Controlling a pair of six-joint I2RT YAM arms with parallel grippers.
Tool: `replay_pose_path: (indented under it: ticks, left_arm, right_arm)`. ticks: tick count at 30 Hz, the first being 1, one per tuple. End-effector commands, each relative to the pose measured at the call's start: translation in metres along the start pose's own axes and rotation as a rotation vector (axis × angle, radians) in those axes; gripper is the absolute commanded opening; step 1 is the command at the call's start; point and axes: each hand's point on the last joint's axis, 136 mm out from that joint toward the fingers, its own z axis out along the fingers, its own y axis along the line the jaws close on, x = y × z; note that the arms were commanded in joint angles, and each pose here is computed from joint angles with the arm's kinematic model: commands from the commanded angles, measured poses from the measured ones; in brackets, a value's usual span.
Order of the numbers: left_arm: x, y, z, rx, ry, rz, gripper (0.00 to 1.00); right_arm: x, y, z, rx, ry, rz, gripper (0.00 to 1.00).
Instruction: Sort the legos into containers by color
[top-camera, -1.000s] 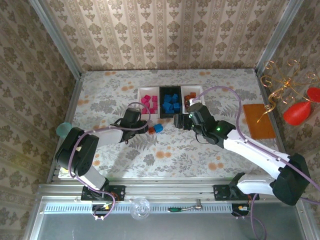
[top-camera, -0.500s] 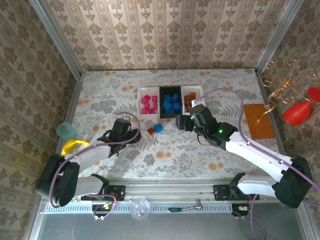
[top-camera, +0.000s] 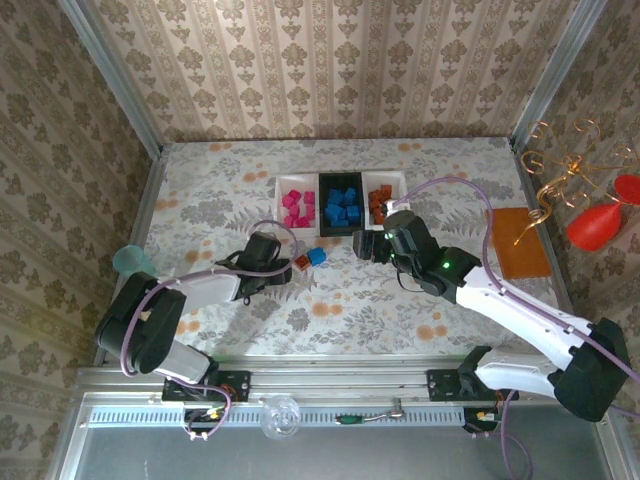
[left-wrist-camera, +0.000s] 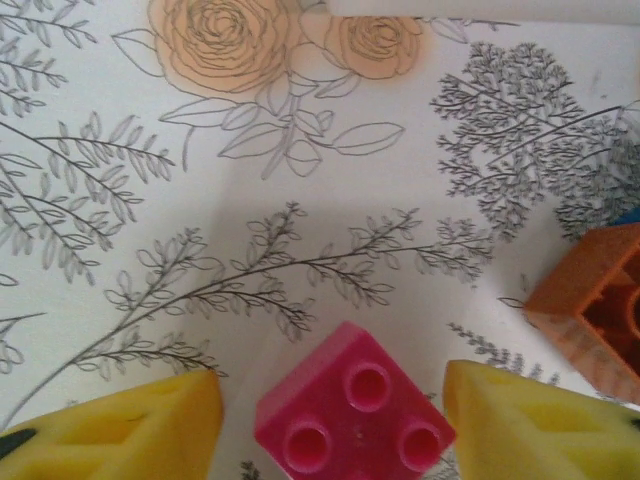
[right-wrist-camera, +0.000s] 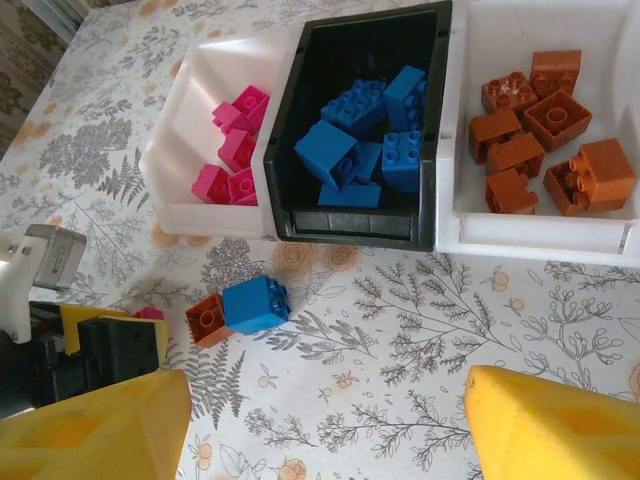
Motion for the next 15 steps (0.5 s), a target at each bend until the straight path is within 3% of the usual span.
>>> replay_pose_path:
  ticks: [1, 10, 15]
  left_arm:
    - [-0.001, 0.002, 0.01, -0.002, 0.002, -0.006, 0.57]
    - [0.008, -0.002, 0.006, 0.024, 0.01, -0.004, 0.42]
    - [-0.008, -0.011, -0.016, 0.061, -0.039, -0.01, 0.4]
  right_arm:
    - [0.0, -0.008, -0.006, 0.034, -0.018, 0.004, 0.74]
    - [0.001, -0.008, -0.002, 0.037, -0.017, 0.002, 0.75]
    - [0.003, -0.011, -0.002, 0.043, -0.016, 0.005, 0.75]
